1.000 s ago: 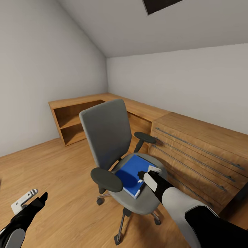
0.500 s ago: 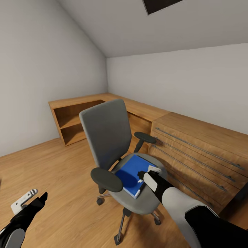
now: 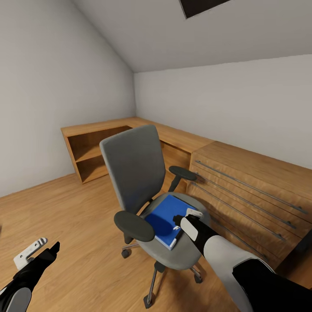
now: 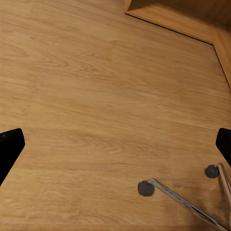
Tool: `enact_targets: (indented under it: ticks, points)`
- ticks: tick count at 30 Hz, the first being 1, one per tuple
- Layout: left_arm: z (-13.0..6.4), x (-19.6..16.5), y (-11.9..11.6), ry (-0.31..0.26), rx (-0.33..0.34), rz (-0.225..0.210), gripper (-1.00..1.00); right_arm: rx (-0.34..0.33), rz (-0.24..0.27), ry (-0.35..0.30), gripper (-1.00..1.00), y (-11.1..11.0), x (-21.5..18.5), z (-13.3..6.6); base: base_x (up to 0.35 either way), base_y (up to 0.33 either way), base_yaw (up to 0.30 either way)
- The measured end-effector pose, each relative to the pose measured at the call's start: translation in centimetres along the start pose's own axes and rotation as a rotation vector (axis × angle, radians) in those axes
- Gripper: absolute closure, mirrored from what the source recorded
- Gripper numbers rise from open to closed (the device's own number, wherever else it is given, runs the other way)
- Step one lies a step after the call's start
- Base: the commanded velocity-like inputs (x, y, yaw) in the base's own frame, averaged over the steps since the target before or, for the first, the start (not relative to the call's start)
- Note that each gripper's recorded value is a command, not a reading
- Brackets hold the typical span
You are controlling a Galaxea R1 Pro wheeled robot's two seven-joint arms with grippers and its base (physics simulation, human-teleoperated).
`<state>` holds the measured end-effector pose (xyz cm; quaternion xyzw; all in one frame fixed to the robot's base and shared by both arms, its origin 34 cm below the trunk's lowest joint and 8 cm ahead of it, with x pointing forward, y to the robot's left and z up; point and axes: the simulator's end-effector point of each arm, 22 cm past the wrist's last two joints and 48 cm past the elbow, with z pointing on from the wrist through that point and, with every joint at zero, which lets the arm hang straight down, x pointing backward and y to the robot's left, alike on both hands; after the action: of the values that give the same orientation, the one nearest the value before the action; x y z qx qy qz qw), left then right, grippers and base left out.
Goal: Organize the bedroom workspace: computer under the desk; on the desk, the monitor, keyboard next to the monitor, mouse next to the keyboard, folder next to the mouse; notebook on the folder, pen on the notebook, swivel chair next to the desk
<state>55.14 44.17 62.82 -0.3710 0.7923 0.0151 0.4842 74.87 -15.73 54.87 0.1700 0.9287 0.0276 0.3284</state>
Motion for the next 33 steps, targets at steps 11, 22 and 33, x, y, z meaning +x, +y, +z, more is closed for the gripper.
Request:
enact_targets:
  ticks: [11,22,33]
  points:
    - [0.00,0.00,0.00,0.000,0.000,0.000,-1.00,0.001,-0.001,0.001,1.00,-0.02,0.02,0.00,0.000,0.000,0.000]
    - [-0.01,0.00,0.00,0.000,0.000,0.000,-1.00,0.002,-0.008,-0.002,1.00,-0.06,-0.10,-0.02,0.000,0.000,0.000]
    - [0.00,0.03,0.00,0.001,0.000,0.001,-1.00,-0.001,-0.002,-0.003,1.00,0.02,-0.19,-0.04,0.000,0.000,0.000]
